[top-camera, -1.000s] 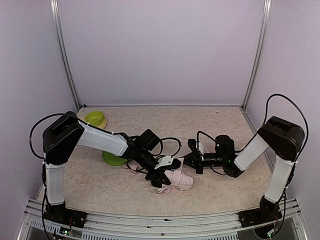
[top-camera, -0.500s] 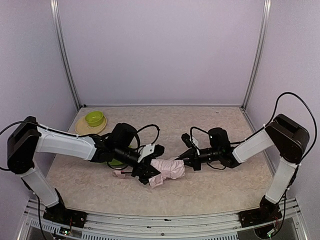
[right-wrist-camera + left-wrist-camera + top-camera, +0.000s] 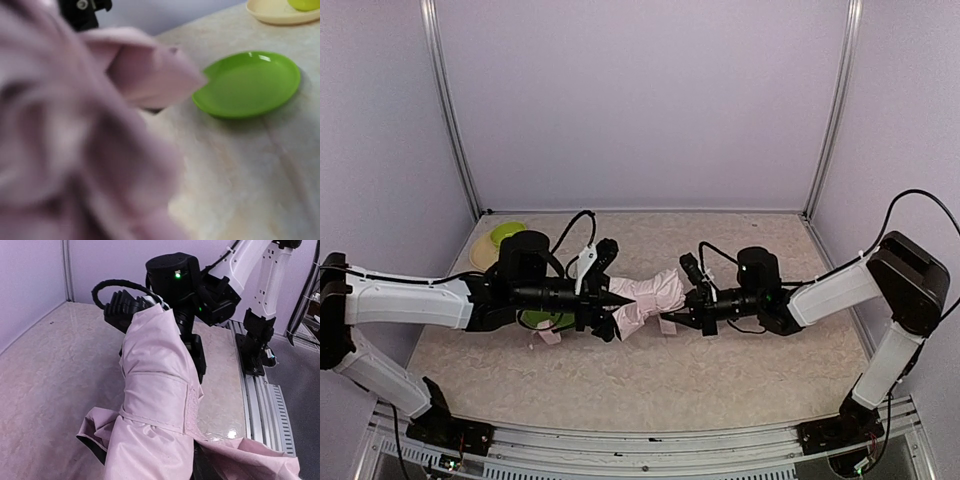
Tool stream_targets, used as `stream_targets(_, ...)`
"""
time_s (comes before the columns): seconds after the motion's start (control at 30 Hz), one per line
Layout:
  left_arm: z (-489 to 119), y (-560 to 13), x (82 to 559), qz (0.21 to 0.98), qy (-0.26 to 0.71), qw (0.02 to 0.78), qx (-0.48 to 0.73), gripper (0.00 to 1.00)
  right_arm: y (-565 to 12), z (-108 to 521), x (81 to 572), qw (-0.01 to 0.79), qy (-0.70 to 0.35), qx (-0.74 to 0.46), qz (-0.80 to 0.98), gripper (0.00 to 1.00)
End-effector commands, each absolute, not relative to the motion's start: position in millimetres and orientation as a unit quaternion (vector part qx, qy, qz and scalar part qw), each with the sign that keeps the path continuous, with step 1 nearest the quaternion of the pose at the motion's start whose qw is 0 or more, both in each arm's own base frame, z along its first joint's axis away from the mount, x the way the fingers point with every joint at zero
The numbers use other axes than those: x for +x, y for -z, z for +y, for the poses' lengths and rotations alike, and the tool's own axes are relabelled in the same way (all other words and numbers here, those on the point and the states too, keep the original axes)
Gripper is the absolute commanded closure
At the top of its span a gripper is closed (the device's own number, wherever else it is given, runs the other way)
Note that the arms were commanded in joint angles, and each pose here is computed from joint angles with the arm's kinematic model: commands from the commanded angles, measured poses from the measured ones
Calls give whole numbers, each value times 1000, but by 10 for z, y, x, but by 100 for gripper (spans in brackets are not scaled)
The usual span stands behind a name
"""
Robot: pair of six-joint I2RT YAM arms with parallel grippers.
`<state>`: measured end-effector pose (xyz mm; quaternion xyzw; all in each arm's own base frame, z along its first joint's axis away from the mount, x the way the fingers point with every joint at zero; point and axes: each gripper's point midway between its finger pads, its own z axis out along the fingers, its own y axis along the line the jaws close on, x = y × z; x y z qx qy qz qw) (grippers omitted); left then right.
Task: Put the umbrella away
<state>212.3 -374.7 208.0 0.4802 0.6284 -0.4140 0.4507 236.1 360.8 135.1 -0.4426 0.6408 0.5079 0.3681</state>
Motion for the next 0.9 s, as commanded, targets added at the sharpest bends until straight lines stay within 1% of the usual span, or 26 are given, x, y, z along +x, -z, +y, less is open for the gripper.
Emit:
stream_targets(0.0,-3432,-3189,2661,570,333,658,362,100,-1220,3617,2241,303,-529,-393,689,100)
stream_targets(0.07,-3337,-3110,2833,590,293,672,337,100,-1231,3660,2240,291,-532,-377,700,100)
stream_targets(0.13,-3358,-3014,2890,592,286,672,341,100,-1186,3728,2240,268,-531,-367,715,100)
stream_targets(0.2,-3511,-2793,2891,601,291,647,368,100,-1193,3767,2229,250,-544,-355,718,100)
stream_targets(0.3,-3755,-1992,2871,655,253,575,420,100,-1198,3761,2320,241,-544,-314,740,100)
stream_targets(0.37,-3734,-1549,2865,691,233,545,413,100,-1056,3718,2362,209,-530,-274,775,100)
stream_targets(0.47,-3752,-1214,2927,723,219,531,384,100,-865,3662,2358,182,-524,-224,801,100)
stream_targets(0.53,-3862,-1063,2951,728,224,523,381,100,-750,3651,2347,171,-525,-210,807,100)
stream_targets(0.6,-3993,-874,2995,736,201,510,397,100,-625,3649,2349,161,-520,-204,814,100)
stream_targets(0.7,-4146,-502,2878,738,155,471,458,100,-411,3612,2342,145,-510,-187,827,100)
stream_targets(0.77,-4159,-322,2782,737,126,454,485,100,-316,3580,2320,135,-504,-180,834,100)
stream_targets(0.87,-4083,-165,2676,739,120,433,501,100,-229,3497,2312,138,-488,-168,845,97)
